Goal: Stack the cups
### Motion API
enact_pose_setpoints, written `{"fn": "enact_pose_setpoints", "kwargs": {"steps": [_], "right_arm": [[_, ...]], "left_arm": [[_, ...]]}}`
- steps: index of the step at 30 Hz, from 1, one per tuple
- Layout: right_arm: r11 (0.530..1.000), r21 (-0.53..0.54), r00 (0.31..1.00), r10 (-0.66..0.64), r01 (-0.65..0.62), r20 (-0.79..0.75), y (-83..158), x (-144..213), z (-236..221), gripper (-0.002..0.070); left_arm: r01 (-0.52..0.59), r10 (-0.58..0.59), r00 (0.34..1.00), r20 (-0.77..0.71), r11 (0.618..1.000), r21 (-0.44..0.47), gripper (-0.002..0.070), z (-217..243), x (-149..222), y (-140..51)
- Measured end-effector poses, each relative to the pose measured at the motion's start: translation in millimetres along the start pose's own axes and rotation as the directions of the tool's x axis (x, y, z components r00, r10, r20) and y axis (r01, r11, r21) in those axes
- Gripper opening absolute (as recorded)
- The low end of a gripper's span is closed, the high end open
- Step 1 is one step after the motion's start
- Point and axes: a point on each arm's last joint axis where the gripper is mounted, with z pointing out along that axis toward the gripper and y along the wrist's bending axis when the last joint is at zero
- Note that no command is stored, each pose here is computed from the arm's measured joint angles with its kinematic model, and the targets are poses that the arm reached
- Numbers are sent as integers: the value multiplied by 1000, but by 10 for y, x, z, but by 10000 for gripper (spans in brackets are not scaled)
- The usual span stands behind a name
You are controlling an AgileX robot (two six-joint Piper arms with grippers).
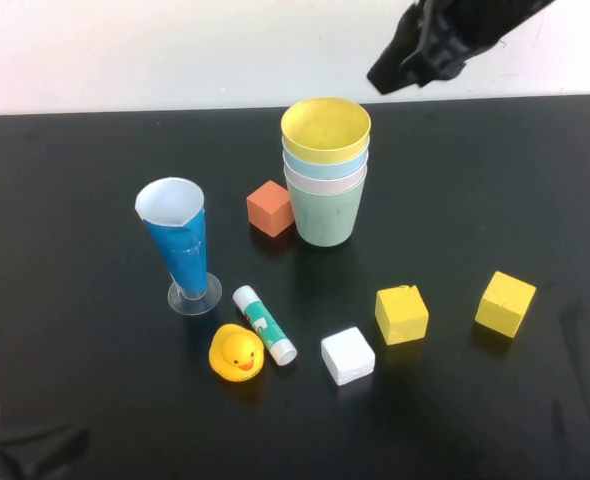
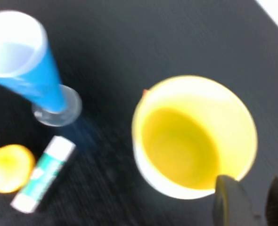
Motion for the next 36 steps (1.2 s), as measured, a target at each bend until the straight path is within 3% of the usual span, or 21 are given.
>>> {"fn": "enact_pose_setpoints", "kwargs": {"steps": [5,9,17,25,33,36], "right_arm": [[997,-60,998,-41,44,54,243,59,-246,62],[999,-15,994,-45,47,104,428,228,-435,13],[982,189,966,-62,14,251,913,923,-801,-1],[913,402,906,-105,-76,409,1389,1804,-1026,-1],[834,525,848,-149,-169,509,1613,2421,-1021,-1],[827,532,851,-138,-182,506,1625,2538,-947,-1]], "left_arm": [[39,-29,988,149,997,-62,0,-276,6,86],[112,-81,970,228,986,-127,0,-503,92,184],[150,-80,949,305,965,-213,0,-750,235,306],[149,-78,949,306,966,-214,0,-750,233,306],[147,-77,949,306,966,-214,0,-750,233,306],[147,-77,949,306,966,-214,0,-750,233,306]]}}
